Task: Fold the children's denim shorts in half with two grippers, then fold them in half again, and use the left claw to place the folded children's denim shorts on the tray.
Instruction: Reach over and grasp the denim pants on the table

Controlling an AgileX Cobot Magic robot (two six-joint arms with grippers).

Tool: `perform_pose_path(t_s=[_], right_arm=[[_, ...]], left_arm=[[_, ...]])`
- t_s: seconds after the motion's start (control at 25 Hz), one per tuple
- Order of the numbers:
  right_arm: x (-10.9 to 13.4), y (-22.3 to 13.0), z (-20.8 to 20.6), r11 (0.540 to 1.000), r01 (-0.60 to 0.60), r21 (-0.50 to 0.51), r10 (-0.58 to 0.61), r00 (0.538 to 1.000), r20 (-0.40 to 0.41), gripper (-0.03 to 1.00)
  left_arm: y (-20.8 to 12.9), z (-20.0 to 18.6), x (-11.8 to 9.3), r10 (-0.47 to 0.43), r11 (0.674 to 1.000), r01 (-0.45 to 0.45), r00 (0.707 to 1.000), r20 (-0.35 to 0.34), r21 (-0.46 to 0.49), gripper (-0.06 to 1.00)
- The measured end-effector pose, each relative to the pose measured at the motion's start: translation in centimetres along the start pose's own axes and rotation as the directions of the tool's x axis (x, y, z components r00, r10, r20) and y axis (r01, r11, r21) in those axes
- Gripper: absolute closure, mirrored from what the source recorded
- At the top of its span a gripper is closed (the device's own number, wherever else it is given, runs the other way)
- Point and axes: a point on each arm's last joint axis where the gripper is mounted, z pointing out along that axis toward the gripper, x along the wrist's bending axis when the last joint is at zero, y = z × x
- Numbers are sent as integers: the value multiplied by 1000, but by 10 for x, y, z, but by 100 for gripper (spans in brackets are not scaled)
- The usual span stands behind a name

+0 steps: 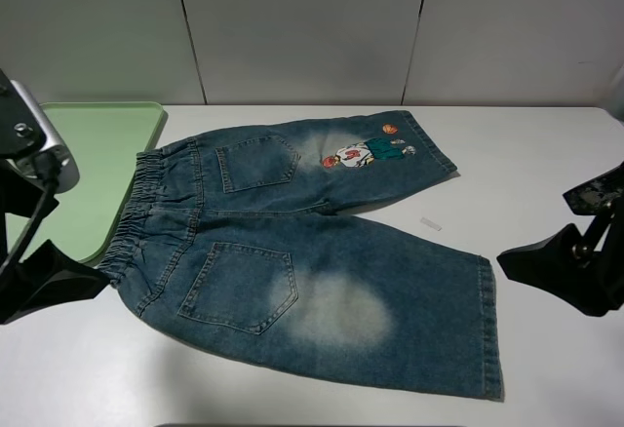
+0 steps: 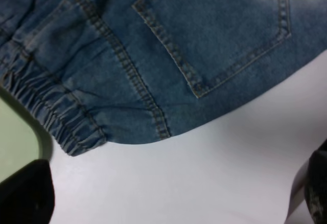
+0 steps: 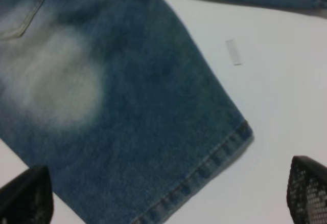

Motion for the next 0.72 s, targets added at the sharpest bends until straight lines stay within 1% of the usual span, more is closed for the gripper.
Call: perform_pose_path(t_s=[0.16, 0.32, 0.48, 0.72], right_arm=[[8, 3, 12, 996, 74, 46, -71, 996, -49, 27], [18, 5, 22, 982, 165, 86, -156, 983, -101, 27], [27, 5, 32, 961, 243, 130, -225, 965, -136, 27], [36, 5, 43, 922, 346, 172, -320, 933, -165, 27]], left_arm=[[1, 2, -3, 27, 1000, -27, 1000, 12, 6, -3], [0, 2, -4, 63, 998, -64, 998, 21, 23, -3], [-3, 2, -5, 110, 992, -112, 993, 40, 53, -3], [-8, 1, -7, 197, 974, -204, 977, 77, 96, -3]])
